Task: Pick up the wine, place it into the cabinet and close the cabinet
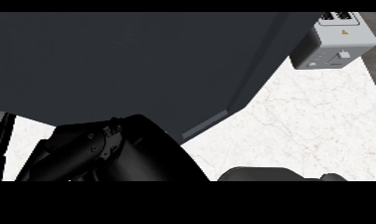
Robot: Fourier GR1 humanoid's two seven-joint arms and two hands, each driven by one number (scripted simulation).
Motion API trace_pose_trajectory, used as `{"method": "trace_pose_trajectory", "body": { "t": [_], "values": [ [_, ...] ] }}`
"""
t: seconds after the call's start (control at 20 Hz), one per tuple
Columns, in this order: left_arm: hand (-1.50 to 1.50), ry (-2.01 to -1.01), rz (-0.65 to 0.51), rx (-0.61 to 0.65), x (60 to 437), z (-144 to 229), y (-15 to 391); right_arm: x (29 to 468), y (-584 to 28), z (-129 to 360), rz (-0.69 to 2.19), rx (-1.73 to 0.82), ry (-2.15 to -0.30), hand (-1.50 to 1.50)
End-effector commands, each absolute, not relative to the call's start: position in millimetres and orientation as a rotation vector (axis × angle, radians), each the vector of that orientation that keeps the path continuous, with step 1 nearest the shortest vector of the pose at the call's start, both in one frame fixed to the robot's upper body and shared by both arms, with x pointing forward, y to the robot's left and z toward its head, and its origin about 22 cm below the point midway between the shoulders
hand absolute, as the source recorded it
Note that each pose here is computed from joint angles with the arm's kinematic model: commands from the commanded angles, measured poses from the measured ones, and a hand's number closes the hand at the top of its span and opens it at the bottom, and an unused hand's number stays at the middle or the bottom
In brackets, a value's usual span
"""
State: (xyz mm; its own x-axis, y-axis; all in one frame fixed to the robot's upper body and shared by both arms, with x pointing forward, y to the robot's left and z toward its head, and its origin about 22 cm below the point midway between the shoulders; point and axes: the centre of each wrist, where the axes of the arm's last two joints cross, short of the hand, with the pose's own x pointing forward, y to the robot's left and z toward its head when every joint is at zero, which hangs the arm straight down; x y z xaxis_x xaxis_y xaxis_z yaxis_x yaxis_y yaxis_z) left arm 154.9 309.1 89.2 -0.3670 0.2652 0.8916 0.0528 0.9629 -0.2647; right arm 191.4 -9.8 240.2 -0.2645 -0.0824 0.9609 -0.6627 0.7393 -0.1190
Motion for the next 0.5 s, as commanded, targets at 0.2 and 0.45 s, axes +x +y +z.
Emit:
{"method": "trace_pose_trajectory", "body": {
  "t": [0.2, 0.45],
  "values": [
    [-1.50, -1.947, 0.235, -0.241, 159, 94, 303, 266, 23, 272, 0.640, 0.379, -1.893, 1.50],
    [-1.50, -1.961, 0.220, -0.199, 164, 91, 308, 304, 31, 267, 0.589, 0.323, -1.879, 1.50]
  ]
}}
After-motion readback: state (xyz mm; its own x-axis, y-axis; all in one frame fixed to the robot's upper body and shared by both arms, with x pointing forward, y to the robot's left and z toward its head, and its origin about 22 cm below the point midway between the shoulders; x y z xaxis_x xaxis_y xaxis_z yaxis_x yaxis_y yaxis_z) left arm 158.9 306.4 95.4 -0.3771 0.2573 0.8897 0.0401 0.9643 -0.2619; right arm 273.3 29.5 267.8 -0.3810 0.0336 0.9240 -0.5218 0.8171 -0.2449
